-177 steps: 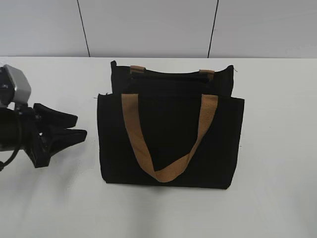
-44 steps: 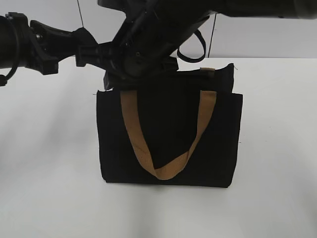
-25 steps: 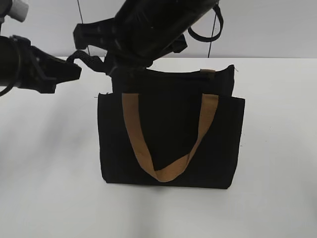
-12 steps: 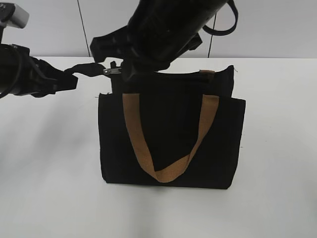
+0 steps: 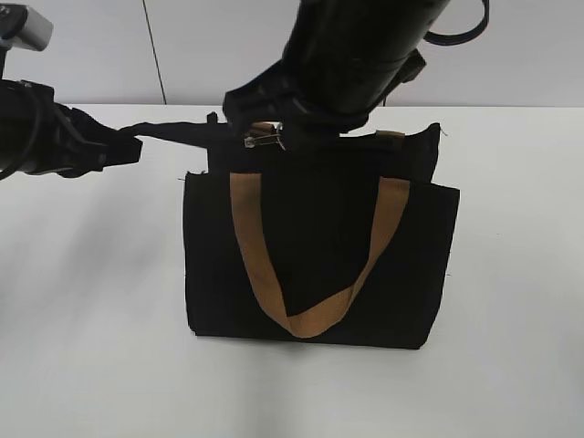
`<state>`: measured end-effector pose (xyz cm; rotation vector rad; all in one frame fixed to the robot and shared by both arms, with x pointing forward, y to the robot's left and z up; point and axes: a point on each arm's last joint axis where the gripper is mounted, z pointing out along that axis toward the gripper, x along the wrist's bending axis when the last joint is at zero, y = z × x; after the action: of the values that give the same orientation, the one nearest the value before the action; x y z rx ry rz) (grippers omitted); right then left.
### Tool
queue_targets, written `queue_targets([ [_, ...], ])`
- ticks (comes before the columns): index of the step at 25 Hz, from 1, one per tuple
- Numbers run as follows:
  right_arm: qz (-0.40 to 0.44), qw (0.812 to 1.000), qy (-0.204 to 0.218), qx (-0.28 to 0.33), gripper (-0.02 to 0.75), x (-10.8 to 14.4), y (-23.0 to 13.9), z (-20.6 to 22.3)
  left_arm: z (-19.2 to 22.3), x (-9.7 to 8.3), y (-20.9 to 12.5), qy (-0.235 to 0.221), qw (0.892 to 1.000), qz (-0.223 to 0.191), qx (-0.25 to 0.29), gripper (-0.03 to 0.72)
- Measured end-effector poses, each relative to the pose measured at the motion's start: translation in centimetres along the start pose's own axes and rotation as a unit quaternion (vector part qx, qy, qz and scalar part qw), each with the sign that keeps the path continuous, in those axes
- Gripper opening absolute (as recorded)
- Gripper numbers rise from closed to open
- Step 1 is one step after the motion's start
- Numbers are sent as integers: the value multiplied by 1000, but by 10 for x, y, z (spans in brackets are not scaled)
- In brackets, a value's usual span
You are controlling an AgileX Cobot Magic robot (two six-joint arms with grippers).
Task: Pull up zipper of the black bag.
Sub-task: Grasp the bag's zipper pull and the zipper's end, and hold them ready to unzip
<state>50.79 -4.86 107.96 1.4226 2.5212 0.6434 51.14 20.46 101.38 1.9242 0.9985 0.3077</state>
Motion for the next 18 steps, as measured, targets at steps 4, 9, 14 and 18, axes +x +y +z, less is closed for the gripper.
queue_targets([
  [4, 24, 999, -22, 31, -15, -22, -4, -10, -1, 1, 0, 4, 1000, -1, -1, 22],
  [9, 41, 998, -33, 43, -15, -40, -7, -20, -1, 0, 0, -3, 1000, 0, -1, 22],
  [14, 28, 996, -56, 61, -15, -50, -10, -23, -1, 0, 0, -4, 1000, 0, -1, 22],
  [18, 11, 996, -73, 58, -15, -53, -10, -26, -1, 0, 0, -2, 1000, 0, -1, 22],
])
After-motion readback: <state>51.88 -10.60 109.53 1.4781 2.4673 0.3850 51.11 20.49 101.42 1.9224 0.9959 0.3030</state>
